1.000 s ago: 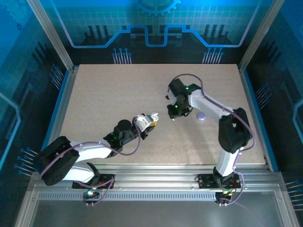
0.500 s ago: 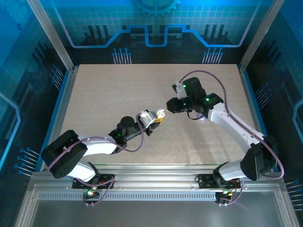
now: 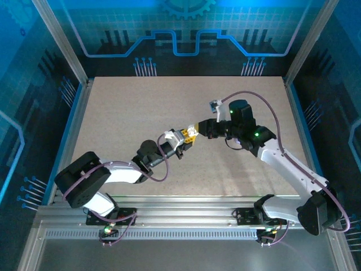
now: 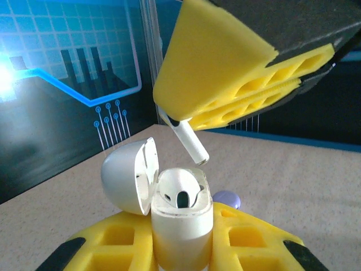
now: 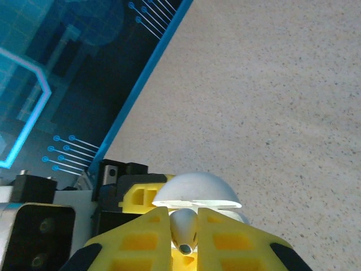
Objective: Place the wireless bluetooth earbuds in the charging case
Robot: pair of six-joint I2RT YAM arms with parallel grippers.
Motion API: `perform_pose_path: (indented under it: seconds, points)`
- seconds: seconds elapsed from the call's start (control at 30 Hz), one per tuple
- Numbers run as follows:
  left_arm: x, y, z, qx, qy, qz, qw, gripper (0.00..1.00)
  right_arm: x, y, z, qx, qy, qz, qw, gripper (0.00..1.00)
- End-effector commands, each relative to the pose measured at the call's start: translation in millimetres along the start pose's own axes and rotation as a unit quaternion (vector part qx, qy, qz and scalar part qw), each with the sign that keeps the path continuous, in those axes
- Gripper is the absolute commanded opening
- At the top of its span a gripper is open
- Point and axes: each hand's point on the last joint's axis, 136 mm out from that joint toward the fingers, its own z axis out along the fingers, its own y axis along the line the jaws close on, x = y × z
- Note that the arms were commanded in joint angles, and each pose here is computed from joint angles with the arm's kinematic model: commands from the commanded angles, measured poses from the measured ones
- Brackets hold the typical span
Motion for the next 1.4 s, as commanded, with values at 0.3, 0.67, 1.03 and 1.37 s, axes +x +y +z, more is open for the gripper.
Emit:
perform_pose_path:
  seconds: [0.3,0.67,1.03,1.37]
  points:
    - [-31,-5,-2,0.014,-0.065,-0.019,0.998,0.1,-21,12,-10,-0.029,-0.052,-0.014,0.998,0.14]
    - [-39,-1,-1,0.006,-0.075,-0.036,0.996,0.11,-19,5,-11,-0.021,-0.069,-0.023,0.997,0.14]
    - [-49,1,0,0.005,-0.087,-0.052,0.995,0.11,-16,0,-8,-0.019,-0.076,-0.031,0.996,0.14]
    - [-55,1,0,0.006,-0.095,-0.053,0.994,0.11,-4,-4,-1,-0.027,-0.06,-0.025,0.998,0.14]
